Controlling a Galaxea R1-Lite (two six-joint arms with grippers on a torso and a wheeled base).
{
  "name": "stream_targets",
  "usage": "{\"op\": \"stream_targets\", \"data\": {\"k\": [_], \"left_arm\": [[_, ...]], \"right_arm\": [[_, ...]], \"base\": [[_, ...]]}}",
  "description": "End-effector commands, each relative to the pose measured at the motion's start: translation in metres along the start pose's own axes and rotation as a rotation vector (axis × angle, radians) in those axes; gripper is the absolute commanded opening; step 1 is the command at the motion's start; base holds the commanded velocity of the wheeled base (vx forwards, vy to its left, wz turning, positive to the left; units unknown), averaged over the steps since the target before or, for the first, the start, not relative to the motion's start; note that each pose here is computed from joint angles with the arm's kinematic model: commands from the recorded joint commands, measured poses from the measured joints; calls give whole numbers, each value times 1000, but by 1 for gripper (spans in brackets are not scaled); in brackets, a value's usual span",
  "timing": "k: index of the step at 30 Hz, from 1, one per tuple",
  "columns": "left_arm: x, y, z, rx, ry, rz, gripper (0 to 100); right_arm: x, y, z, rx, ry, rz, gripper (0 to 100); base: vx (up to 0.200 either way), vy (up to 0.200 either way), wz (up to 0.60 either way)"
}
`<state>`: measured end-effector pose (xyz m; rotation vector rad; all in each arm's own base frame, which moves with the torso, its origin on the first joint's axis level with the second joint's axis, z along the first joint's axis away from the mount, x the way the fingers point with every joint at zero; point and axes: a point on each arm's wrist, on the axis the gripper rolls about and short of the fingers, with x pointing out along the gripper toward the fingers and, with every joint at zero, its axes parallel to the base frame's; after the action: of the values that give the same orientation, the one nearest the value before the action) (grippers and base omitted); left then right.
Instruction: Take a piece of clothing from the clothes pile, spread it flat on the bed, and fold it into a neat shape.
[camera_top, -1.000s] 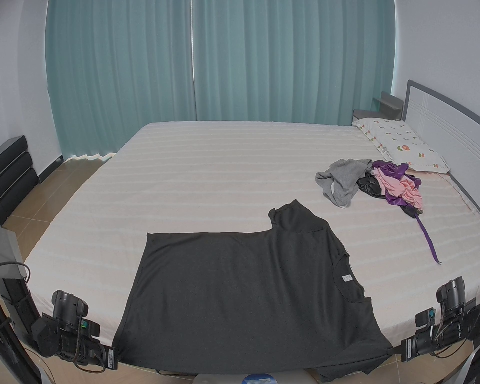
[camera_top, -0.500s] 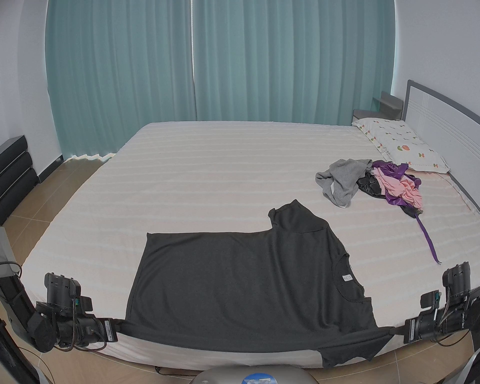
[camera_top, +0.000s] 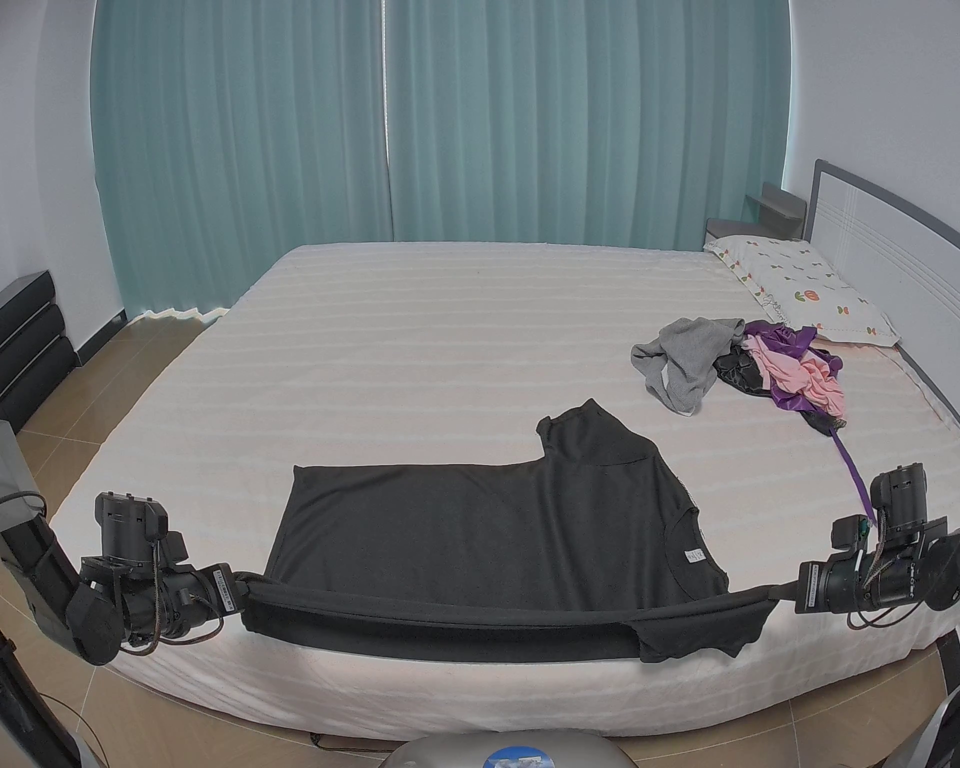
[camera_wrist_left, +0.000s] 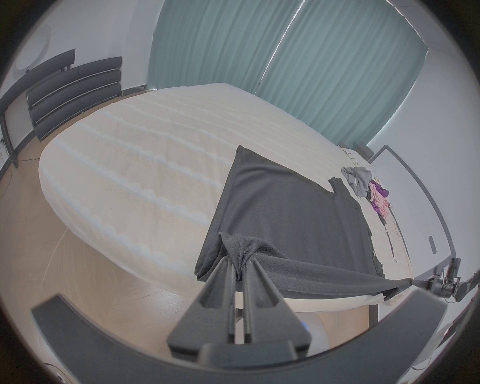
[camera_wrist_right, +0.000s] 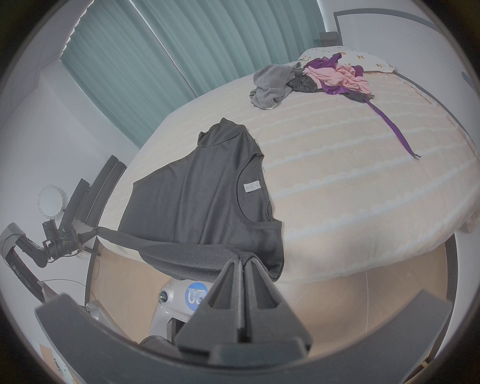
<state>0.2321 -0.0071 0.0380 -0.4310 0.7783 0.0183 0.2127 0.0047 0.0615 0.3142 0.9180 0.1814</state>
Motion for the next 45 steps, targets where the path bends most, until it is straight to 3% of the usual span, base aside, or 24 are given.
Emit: {"op": "stream_targets", "data": {"k": [1,23,31,36,44,45], "left_arm": [[10,-1,-1,4,23,1,0],[69,5,5,-7,65,56,0],[89,3,15,-72,41,46,0],[81,-1,16,-76,33,38,0],[50,-5,17,-71,2,21,0],[35,-3,9,-65,7,25,0]], "right_arm": [[12,-3,5,8,23,-3,0],[69,4,43,-34,34,16,0],[83,2,60,20,4,19,0],[63,6,62,60,-35,27,0],[31,12,47,41,-59,35,0],[13,15,35,33,-69,40,0]], "base": [[0,0,0],[0,0,0],[0,0,0],[0,0,0],[0,0,0],[0,0,0]]}}
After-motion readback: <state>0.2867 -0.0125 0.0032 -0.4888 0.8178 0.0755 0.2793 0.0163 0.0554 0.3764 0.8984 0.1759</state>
